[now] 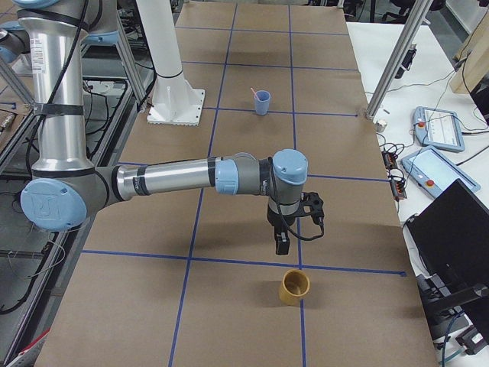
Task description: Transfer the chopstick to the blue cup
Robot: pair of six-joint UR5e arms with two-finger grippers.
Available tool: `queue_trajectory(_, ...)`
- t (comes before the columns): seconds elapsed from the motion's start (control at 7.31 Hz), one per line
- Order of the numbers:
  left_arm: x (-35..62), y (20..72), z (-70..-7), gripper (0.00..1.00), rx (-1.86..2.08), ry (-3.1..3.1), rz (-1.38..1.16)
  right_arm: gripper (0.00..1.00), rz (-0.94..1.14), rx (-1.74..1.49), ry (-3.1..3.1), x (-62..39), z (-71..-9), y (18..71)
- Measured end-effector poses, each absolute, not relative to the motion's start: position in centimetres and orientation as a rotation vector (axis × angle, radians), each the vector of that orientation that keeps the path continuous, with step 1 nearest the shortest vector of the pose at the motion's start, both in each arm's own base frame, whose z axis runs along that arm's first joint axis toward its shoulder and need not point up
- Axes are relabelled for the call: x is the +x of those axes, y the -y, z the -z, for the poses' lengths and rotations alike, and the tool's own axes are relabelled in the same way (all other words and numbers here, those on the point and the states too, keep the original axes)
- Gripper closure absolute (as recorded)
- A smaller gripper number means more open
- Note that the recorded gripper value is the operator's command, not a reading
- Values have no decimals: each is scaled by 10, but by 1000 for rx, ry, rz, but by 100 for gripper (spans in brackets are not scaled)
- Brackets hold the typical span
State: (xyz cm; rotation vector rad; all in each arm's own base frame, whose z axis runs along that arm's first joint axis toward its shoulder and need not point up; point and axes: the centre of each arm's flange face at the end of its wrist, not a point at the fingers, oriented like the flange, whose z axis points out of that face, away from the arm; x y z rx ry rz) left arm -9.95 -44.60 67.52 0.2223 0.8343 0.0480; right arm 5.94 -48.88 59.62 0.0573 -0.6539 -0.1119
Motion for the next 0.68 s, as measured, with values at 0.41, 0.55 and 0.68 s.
queue_trajectory(0.41, -100, 446, -676, 1, 221, -821, -47, 0, 112, 56, 654, 59, -597, 488)
queue_trajectory(0.55, -101, 446, -676, 1, 221, -820, -47, 0, 112, 56, 654, 59, -597, 488)
queue_trajectory(0.68, -101, 447, -676, 1, 221, -819, -47, 0, 112, 56, 654, 59, -597, 488)
